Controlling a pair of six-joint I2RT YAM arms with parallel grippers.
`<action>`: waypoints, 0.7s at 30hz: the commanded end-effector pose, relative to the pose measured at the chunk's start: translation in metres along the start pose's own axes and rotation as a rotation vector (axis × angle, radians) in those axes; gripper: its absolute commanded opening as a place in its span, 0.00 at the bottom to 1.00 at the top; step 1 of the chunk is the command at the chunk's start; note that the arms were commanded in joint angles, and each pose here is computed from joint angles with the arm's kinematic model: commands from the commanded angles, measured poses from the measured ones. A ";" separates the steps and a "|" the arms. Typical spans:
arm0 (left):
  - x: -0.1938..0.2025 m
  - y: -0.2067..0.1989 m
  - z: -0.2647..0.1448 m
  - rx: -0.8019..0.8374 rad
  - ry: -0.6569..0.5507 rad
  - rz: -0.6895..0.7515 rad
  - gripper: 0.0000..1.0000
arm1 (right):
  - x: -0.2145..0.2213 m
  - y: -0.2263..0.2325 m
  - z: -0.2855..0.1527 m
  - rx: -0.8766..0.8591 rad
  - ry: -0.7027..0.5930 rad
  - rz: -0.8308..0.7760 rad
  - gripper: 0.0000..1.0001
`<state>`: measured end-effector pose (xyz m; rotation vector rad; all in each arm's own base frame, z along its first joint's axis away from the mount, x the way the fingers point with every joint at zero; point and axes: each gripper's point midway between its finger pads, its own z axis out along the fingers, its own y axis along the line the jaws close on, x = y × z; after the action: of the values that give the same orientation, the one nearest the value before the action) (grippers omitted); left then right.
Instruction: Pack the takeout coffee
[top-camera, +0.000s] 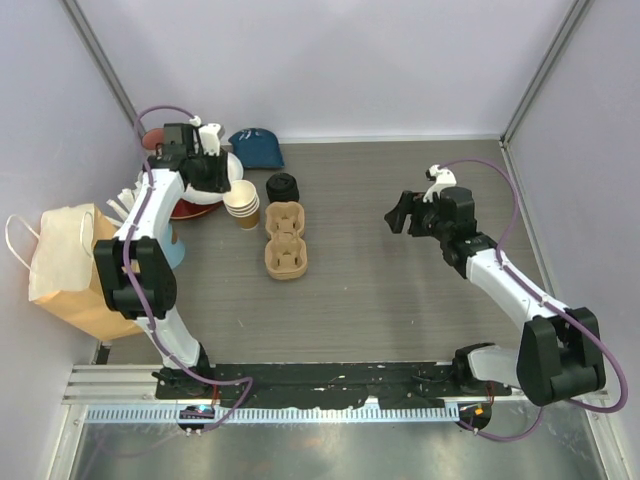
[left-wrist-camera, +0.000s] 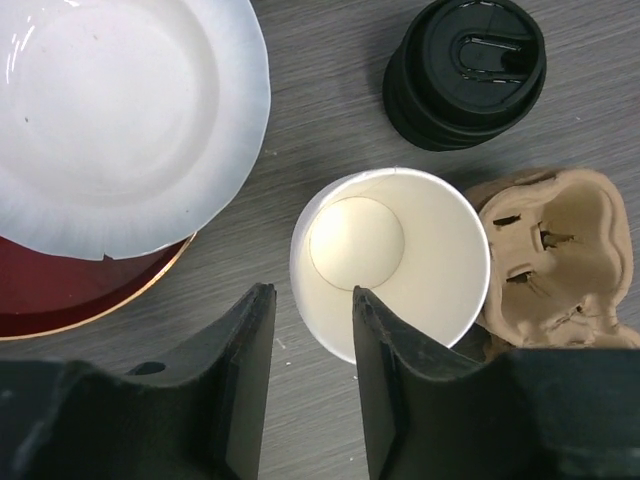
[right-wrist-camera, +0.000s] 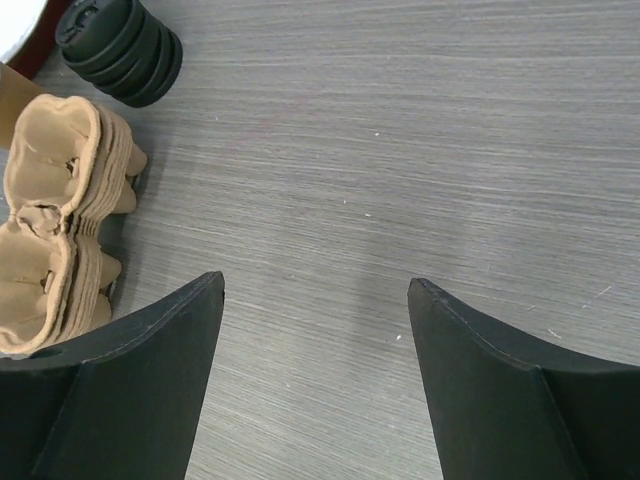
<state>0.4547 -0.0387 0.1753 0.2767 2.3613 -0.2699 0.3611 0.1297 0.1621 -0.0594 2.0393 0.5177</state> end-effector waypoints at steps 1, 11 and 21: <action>-0.016 -0.011 0.005 0.024 -0.019 0.058 0.37 | -0.023 0.009 0.006 -0.017 -0.045 -0.025 0.79; -0.011 -0.004 0.023 -0.001 0.005 0.098 0.22 | -0.023 0.012 0.011 -0.017 -0.039 -0.036 0.77; -0.035 -0.012 -0.006 -0.005 -0.090 0.171 0.29 | -0.019 0.017 0.011 -0.036 -0.025 -0.051 0.77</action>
<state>0.4649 -0.0512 0.1522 0.4119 2.3902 -0.2325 0.3656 0.1403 0.1547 -0.0864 2.0707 0.5176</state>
